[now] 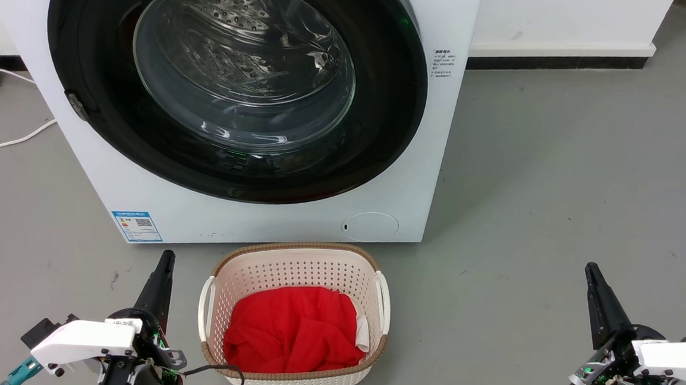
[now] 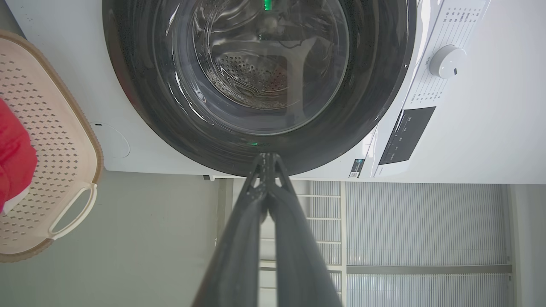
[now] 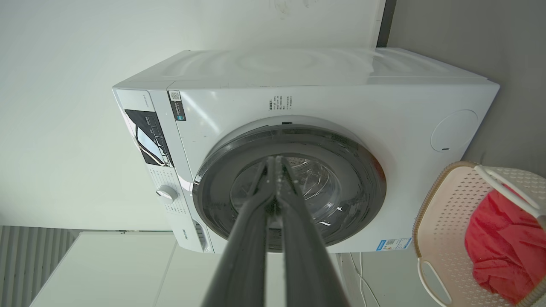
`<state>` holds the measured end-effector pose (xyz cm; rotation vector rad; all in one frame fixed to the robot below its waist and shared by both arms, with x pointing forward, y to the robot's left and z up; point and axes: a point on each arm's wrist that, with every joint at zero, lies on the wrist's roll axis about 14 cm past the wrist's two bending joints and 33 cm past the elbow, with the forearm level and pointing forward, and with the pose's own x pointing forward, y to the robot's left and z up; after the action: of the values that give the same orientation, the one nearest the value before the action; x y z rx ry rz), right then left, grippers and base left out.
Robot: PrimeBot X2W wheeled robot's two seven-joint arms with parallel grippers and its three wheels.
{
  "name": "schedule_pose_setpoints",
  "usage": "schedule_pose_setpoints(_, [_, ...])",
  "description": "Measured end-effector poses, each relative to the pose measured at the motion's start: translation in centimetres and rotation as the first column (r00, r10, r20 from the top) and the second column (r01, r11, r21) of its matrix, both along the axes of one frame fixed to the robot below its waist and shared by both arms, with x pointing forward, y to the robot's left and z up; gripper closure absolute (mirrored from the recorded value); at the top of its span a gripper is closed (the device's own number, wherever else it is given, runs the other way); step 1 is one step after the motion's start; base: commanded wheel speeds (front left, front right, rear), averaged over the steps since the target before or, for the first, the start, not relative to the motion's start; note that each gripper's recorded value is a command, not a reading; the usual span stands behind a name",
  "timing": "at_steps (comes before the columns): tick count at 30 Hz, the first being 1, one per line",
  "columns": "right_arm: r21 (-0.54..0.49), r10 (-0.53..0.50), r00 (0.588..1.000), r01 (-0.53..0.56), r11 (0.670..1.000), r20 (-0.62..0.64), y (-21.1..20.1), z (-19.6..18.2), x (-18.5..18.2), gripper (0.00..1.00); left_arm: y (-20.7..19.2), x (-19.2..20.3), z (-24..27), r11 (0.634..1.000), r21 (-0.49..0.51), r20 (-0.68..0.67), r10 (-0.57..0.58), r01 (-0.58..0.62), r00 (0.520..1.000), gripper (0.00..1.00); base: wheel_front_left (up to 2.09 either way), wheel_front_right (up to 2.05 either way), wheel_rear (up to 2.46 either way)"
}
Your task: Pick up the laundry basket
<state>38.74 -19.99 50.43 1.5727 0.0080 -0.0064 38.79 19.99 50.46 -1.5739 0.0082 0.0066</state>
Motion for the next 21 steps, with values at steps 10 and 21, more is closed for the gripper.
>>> schedule_pose_setpoints(10, [0.0, 0.0, 1.0, 0.0, 1.0, 0.0, 0.0, 0.0, 0.0, 1.0, 0.0, 0.0, 0.0, 1.0, 0.0, 0.0, 0.0, 0.0, 1.0, 1.0, 0.0, 0.0, 0.0])
schedule_pose_setpoints(21, [0.0, 0.0, 1.0, 0.0, 1.0, 0.0, 0.0, 0.0, 0.0, 1.0, 0.0, 0.0, 0.0, 1.0, 0.0, 0.0, 0.0, 0.0, 1.0, 1.0, 0.0, 0.0, 0.0])
